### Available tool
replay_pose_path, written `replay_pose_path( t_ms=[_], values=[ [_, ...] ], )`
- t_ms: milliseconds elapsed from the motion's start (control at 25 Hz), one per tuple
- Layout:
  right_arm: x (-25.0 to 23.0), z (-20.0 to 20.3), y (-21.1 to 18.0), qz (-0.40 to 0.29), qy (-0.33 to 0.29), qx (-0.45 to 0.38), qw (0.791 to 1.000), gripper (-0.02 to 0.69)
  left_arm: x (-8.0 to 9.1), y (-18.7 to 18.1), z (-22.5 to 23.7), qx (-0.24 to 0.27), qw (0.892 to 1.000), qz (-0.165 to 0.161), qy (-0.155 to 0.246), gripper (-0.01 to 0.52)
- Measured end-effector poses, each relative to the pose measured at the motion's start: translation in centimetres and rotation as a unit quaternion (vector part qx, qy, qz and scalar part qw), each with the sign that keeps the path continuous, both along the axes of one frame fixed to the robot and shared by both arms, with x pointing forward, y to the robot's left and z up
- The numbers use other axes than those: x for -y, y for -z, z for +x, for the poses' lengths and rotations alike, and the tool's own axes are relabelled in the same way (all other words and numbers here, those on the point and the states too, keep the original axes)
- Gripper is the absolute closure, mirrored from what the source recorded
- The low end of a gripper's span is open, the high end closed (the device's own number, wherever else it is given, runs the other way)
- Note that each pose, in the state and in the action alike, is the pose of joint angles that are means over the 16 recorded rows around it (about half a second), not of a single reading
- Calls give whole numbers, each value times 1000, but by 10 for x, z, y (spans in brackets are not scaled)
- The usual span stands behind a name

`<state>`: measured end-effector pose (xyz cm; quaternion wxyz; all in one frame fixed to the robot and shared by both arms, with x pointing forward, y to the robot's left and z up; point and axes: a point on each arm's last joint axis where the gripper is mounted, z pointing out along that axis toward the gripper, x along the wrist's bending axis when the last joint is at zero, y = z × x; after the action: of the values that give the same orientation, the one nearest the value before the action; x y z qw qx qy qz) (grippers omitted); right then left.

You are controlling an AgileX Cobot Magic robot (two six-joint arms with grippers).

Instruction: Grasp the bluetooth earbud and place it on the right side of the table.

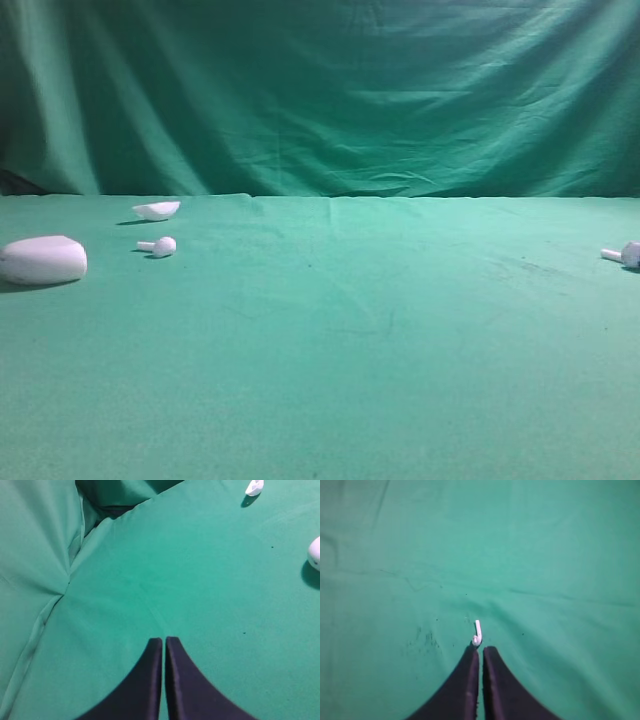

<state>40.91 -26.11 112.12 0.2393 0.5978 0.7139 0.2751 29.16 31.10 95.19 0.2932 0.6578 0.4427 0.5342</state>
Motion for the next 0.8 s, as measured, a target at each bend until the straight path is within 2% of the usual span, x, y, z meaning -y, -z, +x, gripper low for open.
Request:
replay_pose_path(
  t_ms=[160,400,800],
  values=[
    [12,-51,-7,14,-7,34,999,662,0,0,0,0,1000,0,0,514],
    [23,-111,9,37,-24,84,996,665,0,0,0,0,1000,0,0,514],
    [30,-156,32,70,-44,173,981,665,0,0,0,0,1000,0,0,514]
  ],
)
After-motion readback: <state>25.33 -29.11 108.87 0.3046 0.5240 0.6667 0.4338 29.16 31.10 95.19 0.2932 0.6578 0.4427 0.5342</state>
